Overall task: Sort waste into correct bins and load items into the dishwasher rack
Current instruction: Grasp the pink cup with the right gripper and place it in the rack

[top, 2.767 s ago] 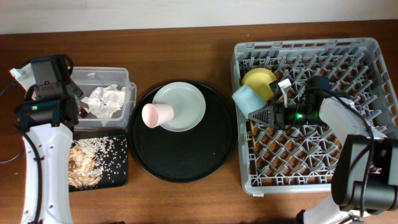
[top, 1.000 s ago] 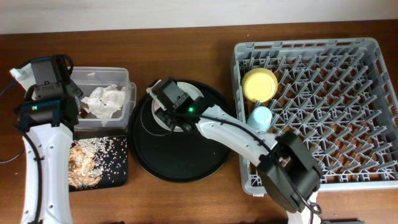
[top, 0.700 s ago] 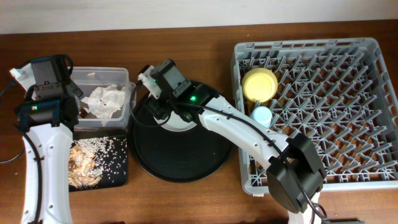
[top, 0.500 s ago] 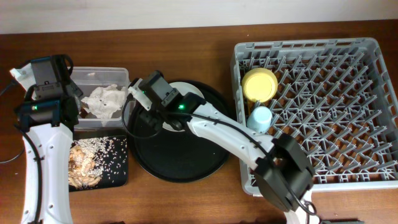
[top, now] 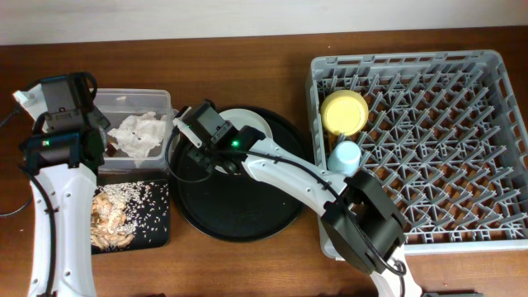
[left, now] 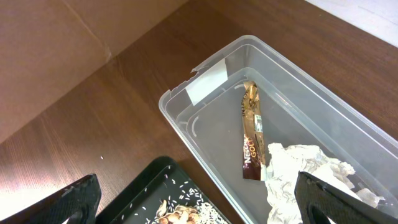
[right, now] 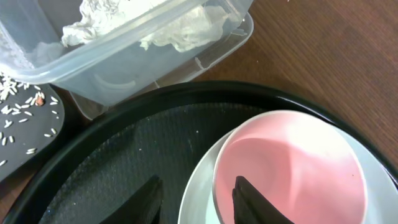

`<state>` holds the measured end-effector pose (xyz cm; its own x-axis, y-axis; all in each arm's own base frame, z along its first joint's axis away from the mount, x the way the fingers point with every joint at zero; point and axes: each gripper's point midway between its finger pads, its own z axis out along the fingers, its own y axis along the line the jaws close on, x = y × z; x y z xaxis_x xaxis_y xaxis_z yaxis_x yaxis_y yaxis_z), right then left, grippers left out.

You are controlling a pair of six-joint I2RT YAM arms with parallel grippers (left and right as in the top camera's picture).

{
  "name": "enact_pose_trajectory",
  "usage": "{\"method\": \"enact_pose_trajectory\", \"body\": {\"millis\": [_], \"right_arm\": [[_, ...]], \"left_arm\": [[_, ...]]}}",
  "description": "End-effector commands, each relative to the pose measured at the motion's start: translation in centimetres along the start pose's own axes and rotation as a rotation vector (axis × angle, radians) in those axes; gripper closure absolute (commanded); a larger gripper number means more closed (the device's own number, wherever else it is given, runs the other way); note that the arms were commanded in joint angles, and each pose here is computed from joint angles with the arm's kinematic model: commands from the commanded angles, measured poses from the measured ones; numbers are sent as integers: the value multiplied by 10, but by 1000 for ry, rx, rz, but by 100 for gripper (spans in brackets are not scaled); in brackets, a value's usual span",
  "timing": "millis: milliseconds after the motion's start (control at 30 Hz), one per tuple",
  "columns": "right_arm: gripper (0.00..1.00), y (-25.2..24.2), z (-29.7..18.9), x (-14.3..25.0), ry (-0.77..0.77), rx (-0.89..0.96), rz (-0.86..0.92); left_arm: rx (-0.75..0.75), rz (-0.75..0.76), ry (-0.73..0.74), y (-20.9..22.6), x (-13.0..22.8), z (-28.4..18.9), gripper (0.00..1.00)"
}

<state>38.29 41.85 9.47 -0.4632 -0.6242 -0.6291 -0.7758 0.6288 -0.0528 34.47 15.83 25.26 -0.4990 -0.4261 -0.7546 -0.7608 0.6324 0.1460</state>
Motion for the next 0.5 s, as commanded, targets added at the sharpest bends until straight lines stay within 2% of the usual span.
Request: {"method": "enact_pose_trajectory", "body": {"millis": [0, 300, 333, 367, 467], "right_arm": [[62, -15, 8, 10, 23, 28, 22], [62, -15, 11, 27, 76, 26, 25], [66, -15, 11, 27, 76, 26, 25], [80, -15, 11, 28, 80, 26, 25], [94, -16, 11, 28, 79, 27, 26]], "left_arm": [[-10, -1, -17, 4, -5, -3, 1], [-10, -1, -16, 4, -5, -3, 1], [-10, -1, -17, 4, -5, -3, 1], [-10, -1, -17, 4, -5, -3, 1], [-10, -1, -16, 4, -5, -3, 1]]}}
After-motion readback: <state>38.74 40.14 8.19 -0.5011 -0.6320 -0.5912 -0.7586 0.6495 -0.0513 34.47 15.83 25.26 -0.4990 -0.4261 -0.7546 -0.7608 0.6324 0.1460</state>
